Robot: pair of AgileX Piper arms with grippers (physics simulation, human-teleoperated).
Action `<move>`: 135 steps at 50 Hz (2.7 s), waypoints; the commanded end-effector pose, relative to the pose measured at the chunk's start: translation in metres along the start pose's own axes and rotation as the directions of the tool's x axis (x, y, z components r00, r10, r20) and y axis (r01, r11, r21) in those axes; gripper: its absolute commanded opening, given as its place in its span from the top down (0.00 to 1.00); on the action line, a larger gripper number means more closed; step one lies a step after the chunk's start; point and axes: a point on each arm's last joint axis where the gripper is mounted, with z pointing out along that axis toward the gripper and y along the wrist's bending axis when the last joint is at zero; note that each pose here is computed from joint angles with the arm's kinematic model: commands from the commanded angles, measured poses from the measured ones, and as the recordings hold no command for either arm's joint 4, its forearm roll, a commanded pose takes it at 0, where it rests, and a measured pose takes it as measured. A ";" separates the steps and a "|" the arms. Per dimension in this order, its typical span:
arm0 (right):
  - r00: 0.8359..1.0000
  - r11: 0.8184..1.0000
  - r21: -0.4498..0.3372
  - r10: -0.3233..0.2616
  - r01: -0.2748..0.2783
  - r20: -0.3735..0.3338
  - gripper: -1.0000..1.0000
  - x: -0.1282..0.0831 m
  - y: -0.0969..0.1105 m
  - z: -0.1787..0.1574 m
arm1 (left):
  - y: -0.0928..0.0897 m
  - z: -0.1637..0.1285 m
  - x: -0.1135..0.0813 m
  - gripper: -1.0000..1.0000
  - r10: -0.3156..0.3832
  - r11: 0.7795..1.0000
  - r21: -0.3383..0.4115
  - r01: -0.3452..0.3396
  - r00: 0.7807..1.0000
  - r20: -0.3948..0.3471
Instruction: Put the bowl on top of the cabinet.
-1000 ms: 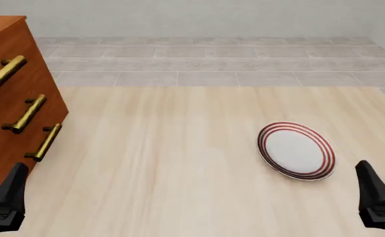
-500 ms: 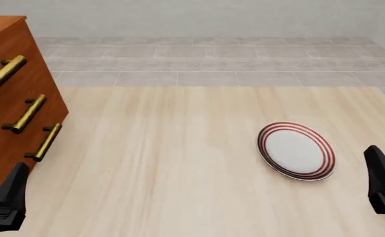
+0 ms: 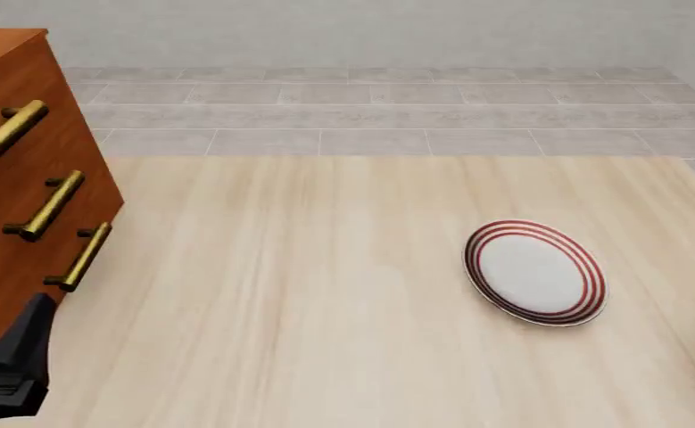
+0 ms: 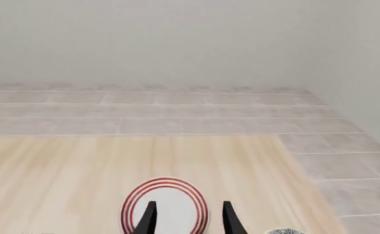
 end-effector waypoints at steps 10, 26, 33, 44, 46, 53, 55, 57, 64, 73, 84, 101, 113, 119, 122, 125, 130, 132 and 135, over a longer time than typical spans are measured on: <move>0.993 0.983 0.183 0.025 -0.003 -0.115 0.00 -0.037 -0.008 -0.031 | -0.001 0.001 0.000 0.00 -0.001 1.000 0.010 0.001 1.000 -0.007; 0.981 0.951 0.308 0.039 0.022 -0.189 0.00 -0.055 -0.016 -0.026 | -0.001 0.002 0.001 0.00 0.010 1.000 0.017 -0.010 1.000 -0.013; 0.964 0.919 0.392 0.065 0.043 -0.259 0.00 -0.059 -0.026 -0.015 | -0.001 0.003 0.001 0.00 0.009 1.000 0.018 -0.009 1.000 -0.015; 0.943 0.907 0.421 0.166 -0.030 -0.290 0.00 -0.068 -0.033 -0.003 | -0.001 0.004 0.001 0.00 0.002 1.000 0.013 -0.002 1.000 -0.020; 0.931 0.895 0.446 0.169 -0.008 -0.323 0.00 -0.065 -0.039 0.004 | -0.001 0.004 0.001 0.00 0.003 1.000 0.013 -0.003 1.000 -0.020; 0.902 0.870 0.493 0.204 0.011 -0.381 0.00 -0.048 -0.050 0.014 | -0.001 0.004 0.001 0.00 0.004 1.000 0.021 -0.003 1.000 -0.022; 0.893 0.861 0.508 0.216 0.015 -0.394 0.00 -0.045 -0.054 0.017 | -0.001 0.004 0.001 0.00 0.003 1.000 0.021 -0.002 1.000 -0.022; 0.868 0.857 0.514 0.238 0.024 -0.437 0.00 -0.036 -0.060 0.024 | -0.001 0.004 0.001 0.00 0.004 1.000 0.023 -0.004 1.000 -0.021; 0.823 0.855 0.517 0.268 0.036 -0.501 0.00 -0.023 -0.067 0.031 | -0.002 0.004 0.001 0.00 0.011 0.999 0.033 -0.010 1.000 -0.024; 0.810 0.839 0.543 0.298 0.030 -0.505 0.00 -0.019 -0.071 0.032 | -0.002 0.004 0.002 0.00 0.016 0.999 0.033 -0.015 1.000 -0.025; 0.803 0.806 0.589 0.314 0.056 -0.506 0.00 -0.014 -0.083 0.032 | -0.003 0.005 0.002 0.00 0.015 0.999 0.043 -0.013 0.999 -0.029; 0.796 0.752 0.655 0.352 0.074 -0.493 0.00 -0.002 -0.103 0.035 | -0.003 0.006 0.002 0.00 0.019 0.999 0.043 -0.018 0.999 -0.033; 0.816 0.704 0.707 0.369 0.067 -0.445 0.00 -0.004 -0.120 0.039 | -0.003 0.006 0.002 0.00 0.025 0.999 0.048 -0.024 0.999 -0.034; 0.816 0.699 0.710 0.362 0.082 -0.450 0.00 0.001 -0.127 0.042 | -0.003 0.006 0.002 0.00 0.025 0.999 0.047 -0.024 0.999 -0.036; 0.818 0.693 0.717 0.367 0.077 -0.443 0.00 0.003 -0.130 0.043 | -0.003 0.007 0.002 0.00 0.027 0.999 0.046 -0.025 0.999 -0.036; 0.817 0.690 0.720 0.367 0.081 -0.444 0.00 0.007 -0.132 0.044 | -0.003 0.007 0.002 0.00 0.029 0.999 0.046 -0.027 0.999 -0.038; 0.816 0.681 0.728 0.376 0.078 -0.439 0.00 0.013 -0.136 0.045 | -0.003 0.008 0.002 0.00 0.030 0.998 0.047 -0.028 0.999 -0.041; 0.812 0.680 0.729 0.380 0.079 -0.443 0.00 0.017 -0.137 0.046 | -0.003 0.008 0.002 0.00 0.031 0.998 0.047 -0.029 0.999 -0.041; 0.813 0.677 0.732 0.381 0.080 -0.441 0.00 0.020 -0.139 0.046 | -0.003 0.008 0.002 0.00 0.032 0.998 0.047 -0.030 0.999 -0.042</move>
